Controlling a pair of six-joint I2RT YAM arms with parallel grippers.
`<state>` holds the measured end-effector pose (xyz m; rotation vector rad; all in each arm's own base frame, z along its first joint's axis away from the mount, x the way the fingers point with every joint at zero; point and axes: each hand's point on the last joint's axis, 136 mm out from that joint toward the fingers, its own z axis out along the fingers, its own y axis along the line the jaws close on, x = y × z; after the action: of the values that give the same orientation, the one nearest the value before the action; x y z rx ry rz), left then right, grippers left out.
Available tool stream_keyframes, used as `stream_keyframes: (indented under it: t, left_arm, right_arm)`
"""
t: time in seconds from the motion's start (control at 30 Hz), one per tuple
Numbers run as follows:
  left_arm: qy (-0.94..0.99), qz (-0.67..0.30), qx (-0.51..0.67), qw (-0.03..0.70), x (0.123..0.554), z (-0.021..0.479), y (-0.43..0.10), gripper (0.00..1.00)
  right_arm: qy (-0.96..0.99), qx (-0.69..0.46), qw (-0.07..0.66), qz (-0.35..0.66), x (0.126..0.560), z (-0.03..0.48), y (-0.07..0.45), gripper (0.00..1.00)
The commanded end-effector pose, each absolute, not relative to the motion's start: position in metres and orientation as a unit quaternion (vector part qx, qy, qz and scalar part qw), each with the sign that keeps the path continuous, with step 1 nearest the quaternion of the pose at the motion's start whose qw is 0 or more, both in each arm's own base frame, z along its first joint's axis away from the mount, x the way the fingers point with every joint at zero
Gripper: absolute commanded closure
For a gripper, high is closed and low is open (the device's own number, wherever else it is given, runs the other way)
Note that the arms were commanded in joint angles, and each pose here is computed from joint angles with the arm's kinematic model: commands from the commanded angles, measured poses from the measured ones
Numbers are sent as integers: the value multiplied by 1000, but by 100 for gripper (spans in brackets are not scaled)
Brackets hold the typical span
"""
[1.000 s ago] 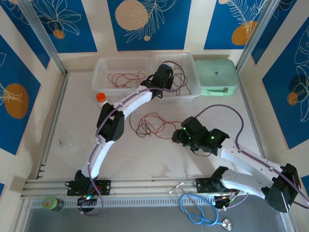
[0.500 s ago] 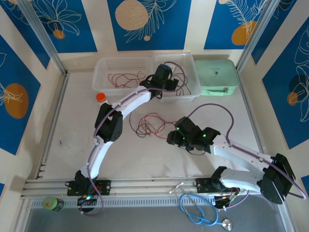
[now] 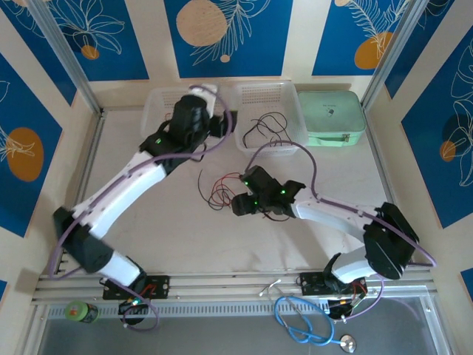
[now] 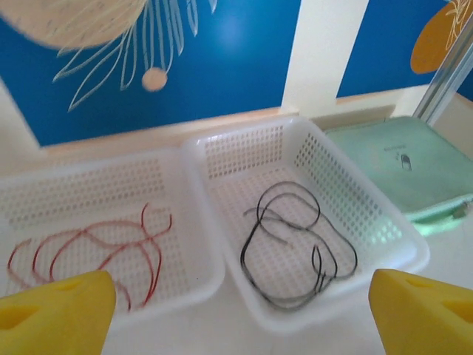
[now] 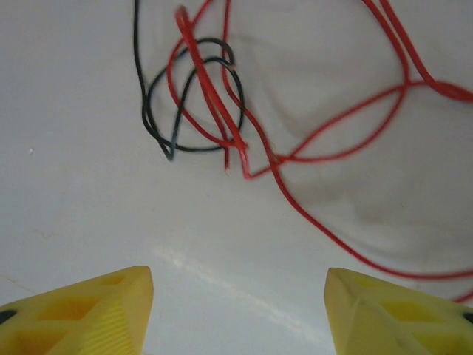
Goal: Untangle the cables
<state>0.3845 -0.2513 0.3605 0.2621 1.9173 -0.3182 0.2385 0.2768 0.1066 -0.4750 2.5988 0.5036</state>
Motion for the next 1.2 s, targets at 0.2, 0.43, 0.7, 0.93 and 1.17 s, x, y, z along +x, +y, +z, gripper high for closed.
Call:
stream_keyframes:
  t: [0.2, 0.43, 0.7, 0.93, 1.17]
  left_arm:
    - [869, -137, 40, 473, 296, 290, -176, 12]
    - [874, -158, 20, 459, 267, 273, -158, 12]
    - [883, -174, 40, 435, 253, 252, -160, 12]
    - [858, -233, 104, 446, 241, 264, -182, 15]
    - [819, -313, 176, 448, 221, 281, -213, 16]
  right_arm:
    - [940, -196, 232, 159, 275, 97, 300, 50]
    - [948, -185, 222, 131, 292, 81, 303, 68]
    - [945, -181, 244, 121, 302, 101, 301, 100]
    - [899, -219, 331, 184, 291, 231, 297, 100]
    - [858, -236, 375, 259, 266, 343, 278, 100]
